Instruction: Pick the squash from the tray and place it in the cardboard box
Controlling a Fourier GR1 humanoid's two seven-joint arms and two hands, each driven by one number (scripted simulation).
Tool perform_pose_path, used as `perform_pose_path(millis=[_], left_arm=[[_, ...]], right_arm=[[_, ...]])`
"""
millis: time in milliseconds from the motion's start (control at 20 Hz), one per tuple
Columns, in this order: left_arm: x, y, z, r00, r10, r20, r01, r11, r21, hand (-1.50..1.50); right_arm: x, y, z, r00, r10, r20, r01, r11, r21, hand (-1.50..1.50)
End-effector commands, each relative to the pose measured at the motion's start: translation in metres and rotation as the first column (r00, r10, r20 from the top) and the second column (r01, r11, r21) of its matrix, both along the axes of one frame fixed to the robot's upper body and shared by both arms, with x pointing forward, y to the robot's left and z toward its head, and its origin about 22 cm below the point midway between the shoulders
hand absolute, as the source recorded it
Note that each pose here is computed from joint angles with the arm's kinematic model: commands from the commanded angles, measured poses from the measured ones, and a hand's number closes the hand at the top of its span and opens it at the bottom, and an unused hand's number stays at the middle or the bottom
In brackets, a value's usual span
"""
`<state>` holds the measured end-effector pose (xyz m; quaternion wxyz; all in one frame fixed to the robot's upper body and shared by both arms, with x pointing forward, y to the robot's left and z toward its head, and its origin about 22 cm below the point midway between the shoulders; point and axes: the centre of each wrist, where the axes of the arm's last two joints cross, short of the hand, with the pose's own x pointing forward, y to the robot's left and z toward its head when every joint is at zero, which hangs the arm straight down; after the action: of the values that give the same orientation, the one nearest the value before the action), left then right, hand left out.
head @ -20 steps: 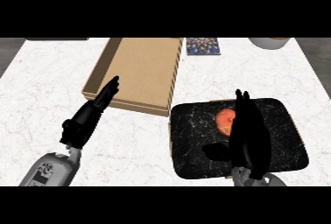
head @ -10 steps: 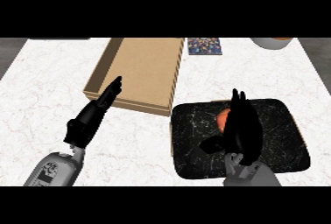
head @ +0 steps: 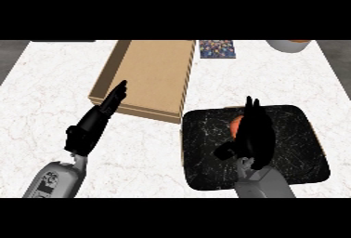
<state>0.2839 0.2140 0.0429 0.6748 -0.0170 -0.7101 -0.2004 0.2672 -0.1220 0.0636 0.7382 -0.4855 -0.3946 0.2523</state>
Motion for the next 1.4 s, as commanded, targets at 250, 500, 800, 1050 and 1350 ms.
perform_pose_path(millis=[250,500,800,1050,1350], left_arm=[[-0.007,-0.005,0.002,1.0,-0.01,0.003,0.01,1.0,0.006,0.0],[-0.019,-0.017,-0.008,1.0,0.0,0.006,0.0,1.0,0.001,0.0],[-0.01,-0.007,0.006,1.0,0.011,0.014,-0.011,1.0,-0.005,0.0],[0.009,-0.017,-0.001,1.0,-0.009,-0.005,0.009,1.0,-0.003,0.0],[-0.002,-0.009,-0.001,1.0,-0.008,0.009,0.008,1.0,0.018,0.0]], right_arm=[[-0.001,0.015,-0.005,0.993,-0.09,-0.077,0.092,0.996,0.017,-1.5],[0.016,-0.012,-0.022,0.985,-0.089,-0.146,0.093,0.995,0.022,-1.5],[0.028,-0.006,-0.021,0.983,-0.096,-0.157,0.102,0.994,0.034,-1.5],[0.026,-0.009,-0.045,0.981,-0.111,-0.161,0.118,0.993,0.032,-1.5],[0.012,-0.032,-0.055,0.972,-0.12,-0.204,0.117,0.993,-0.028,-1.5]])
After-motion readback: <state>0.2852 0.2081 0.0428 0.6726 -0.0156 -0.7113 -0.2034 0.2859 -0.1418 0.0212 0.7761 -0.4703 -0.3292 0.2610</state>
